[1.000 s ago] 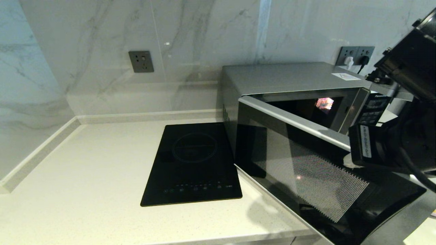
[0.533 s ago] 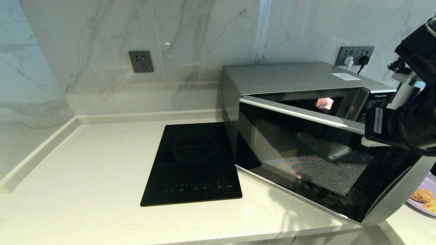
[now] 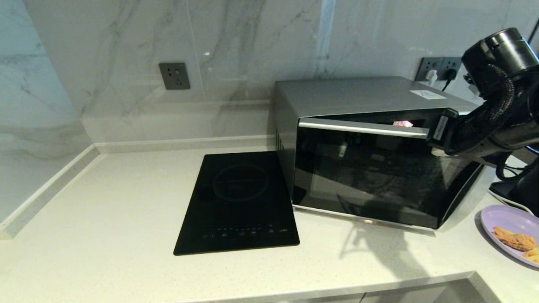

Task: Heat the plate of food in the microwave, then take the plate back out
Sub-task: Close the microwave oven

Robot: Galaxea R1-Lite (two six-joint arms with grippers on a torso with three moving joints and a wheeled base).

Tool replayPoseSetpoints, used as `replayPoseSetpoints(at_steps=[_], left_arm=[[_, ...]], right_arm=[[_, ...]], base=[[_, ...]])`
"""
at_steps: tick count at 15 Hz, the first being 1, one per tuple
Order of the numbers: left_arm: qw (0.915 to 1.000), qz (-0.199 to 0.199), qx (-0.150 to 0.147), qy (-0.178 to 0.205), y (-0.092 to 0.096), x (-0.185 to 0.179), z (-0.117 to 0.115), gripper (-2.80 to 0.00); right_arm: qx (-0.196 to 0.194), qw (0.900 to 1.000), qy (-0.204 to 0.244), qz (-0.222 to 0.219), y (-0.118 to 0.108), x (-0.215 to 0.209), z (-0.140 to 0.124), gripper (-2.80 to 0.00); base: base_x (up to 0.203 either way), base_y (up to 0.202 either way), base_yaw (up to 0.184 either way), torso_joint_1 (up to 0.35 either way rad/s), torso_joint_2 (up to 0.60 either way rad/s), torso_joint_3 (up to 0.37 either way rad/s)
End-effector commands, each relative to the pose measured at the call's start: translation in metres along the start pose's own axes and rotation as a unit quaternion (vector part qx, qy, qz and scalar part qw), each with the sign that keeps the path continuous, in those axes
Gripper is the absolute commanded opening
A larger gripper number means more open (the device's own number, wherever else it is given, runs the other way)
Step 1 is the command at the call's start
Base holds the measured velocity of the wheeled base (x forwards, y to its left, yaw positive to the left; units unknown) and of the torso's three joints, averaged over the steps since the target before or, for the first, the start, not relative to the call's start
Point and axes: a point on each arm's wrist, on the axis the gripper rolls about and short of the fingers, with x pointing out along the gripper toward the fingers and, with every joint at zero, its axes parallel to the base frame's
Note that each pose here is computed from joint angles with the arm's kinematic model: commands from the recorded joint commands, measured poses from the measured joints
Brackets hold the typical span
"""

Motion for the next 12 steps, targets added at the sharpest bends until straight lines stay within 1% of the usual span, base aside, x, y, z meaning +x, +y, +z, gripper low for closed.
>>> replayPoseSetpoints(at_steps=[1,3,5,7,12], left_arm=[[1.0000,0.000,0.000,0.001,0.000,0.000,0.000,-2.80],[1.0000,0.000,0.000,0.001,0.000,0.000,0.000,-2.80],[1.0000,0.000,0.000,0.001,0.000,0.000,0.000,-2.80],[1.0000,0.000,0.000,0.001,0.000,0.000,0.000,-2.80],[1.0000,0.000,0.000,0.001,0.000,0.000,0.000,-2.80]], right_arm=[[0.018,1.000,-0.003,-0.009,-0.001,0.036,0.012,-2.80],[0.039,0.999,-0.024,0.012,-0.001,0.050,0.026,-2.80],[0.055,0.998,-0.038,0.022,-0.003,0.059,0.037,-2.80],[0.067,0.995,-0.056,0.045,-0.003,0.063,0.045,-2.80],[0.076,0.991,-0.063,0.090,-0.002,0.071,0.052,-2.80]], base=[[0.000,0.000,0.000,0.000,0.00,0.000],[0.000,0.000,0.000,0.000,0.00,0.000],[0.000,0.000,0.000,0.000,0.00,0.000],[0.000,0.000,0.000,0.000,0.00,0.000],[0.000,0.000,0.000,0.000,0.00,0.000]])
